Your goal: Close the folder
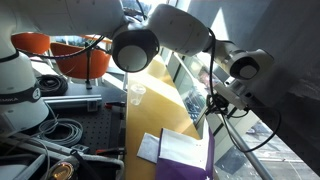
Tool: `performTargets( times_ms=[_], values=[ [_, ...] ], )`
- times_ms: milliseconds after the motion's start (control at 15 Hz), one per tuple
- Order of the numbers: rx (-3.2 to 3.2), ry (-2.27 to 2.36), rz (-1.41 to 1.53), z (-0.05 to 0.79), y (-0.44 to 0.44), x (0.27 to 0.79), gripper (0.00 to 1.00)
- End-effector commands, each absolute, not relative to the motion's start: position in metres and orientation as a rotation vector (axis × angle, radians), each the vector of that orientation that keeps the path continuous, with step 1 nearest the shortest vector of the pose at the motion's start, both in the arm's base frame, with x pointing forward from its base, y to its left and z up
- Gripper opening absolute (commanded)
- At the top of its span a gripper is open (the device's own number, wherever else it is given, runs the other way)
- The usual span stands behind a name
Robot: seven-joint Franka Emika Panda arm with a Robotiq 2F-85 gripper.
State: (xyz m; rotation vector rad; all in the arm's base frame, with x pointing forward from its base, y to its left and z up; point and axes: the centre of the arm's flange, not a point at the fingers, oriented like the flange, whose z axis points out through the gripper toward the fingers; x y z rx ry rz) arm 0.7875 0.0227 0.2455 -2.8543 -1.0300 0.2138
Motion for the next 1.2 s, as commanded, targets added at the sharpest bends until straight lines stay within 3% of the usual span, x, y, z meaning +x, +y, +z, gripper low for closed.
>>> performTargets(
  times_ms=[0, 1133],
  values=[
    [-2.867, -0.972, 0.219, 0.273, 0.029, 0.723, 0.0],
    [-3.034, -1.117, 0.092, 0.313, -0.045, 0.719, 0.0]
  ],
)
